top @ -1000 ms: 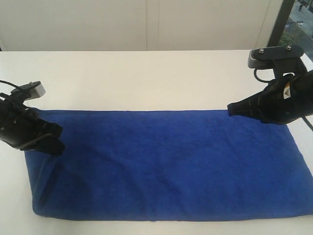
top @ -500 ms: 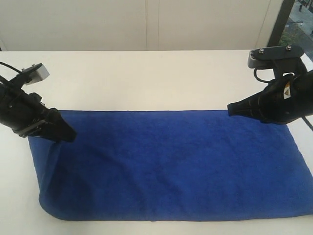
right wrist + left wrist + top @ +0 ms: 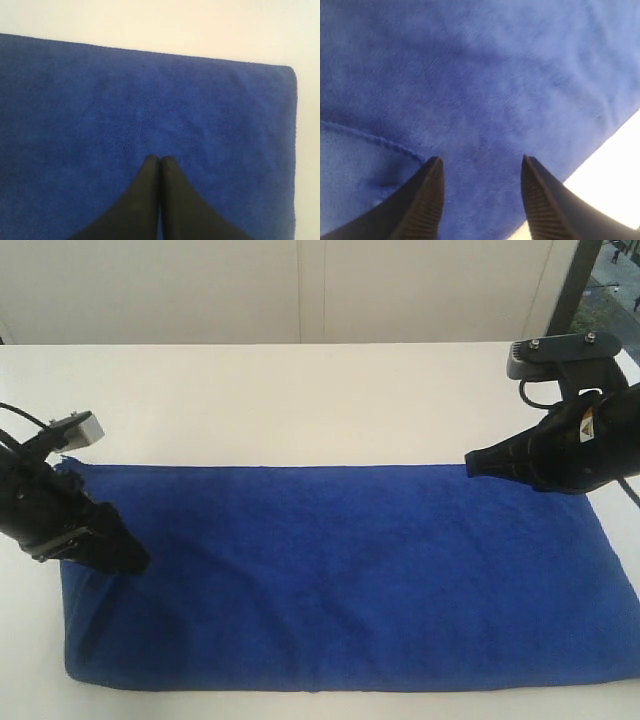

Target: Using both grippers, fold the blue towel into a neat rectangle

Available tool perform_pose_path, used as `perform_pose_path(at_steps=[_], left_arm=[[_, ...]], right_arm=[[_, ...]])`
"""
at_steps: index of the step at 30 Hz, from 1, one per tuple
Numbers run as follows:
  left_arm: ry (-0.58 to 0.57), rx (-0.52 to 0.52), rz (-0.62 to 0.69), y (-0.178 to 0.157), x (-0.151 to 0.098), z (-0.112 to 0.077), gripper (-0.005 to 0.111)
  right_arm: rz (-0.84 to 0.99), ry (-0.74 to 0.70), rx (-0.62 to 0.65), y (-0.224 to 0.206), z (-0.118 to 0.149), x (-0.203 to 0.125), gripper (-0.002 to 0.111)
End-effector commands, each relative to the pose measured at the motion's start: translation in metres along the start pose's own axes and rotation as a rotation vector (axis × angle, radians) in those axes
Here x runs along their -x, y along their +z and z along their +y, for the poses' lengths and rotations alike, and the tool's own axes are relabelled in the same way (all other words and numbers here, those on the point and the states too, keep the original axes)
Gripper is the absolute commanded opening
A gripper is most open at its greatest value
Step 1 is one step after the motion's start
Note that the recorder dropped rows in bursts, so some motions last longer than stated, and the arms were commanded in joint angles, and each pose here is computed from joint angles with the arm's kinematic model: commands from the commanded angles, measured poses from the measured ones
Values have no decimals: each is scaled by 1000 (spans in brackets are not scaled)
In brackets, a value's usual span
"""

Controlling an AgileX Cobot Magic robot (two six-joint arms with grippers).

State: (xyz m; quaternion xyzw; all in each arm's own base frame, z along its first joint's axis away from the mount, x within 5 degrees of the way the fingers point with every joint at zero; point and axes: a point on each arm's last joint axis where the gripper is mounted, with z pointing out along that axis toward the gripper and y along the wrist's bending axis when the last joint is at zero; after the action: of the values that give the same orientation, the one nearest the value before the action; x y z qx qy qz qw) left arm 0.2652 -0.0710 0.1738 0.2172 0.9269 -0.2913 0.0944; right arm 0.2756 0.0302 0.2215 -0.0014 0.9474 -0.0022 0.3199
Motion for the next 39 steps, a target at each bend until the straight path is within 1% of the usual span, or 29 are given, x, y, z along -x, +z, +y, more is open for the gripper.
perform_pose_path(at_steps=[1,4,6,10,13,15,17,20,23,29,31,34,35,36,39], left_arm=[[22,52,-4,7,0,9,53],[69,99,-31,6,3,12,53],[120,117,-47,1,6,11,53],[219,181,-84,-21,12,1,53],[257,221,-100,-32,11,-4,52],[235,251,-89,-38,8,-7,47],[220,238,-41,-38,4,-7,40],[200,221,9,-29,-6,-4,34],[143,214,-10,-19,-8,2,35],[158,277,-6,-12,-7,14,34],[187,304,15,-11,-8,17,28],[209,327,40,-10,-9,21,12],[208,326,42,-9,-9,22,4],[207,325,43,-9,-9,22,0],[180,310,38,-6,-9,23,0]], right_arm=[[-8,-6,1,0,-1,0,0],[-8,-6,1,0,-1,0,0],[-8,-6,1,0,-1,0,0],[-8,-4,1,0,-1,0,0],[-8,-4,1,0,-1,0,0],[-8,-4,1,0,-1,0,0],[-8,-4,1,0,-1,0,0],[-8,-4,1,0,-1,0,0],[-8,-3,2,0,-1,0,0],[-10,-3,3,0,-1,0,0],[-10,-3,3,0,-1,0,0],[-10,-3,3,0,-1,0,0],[-10,-3,3,0,-1,0,0],[-13,-3,3,0,-1,0,0],[-13,-3,3,0,-1,0,0]])
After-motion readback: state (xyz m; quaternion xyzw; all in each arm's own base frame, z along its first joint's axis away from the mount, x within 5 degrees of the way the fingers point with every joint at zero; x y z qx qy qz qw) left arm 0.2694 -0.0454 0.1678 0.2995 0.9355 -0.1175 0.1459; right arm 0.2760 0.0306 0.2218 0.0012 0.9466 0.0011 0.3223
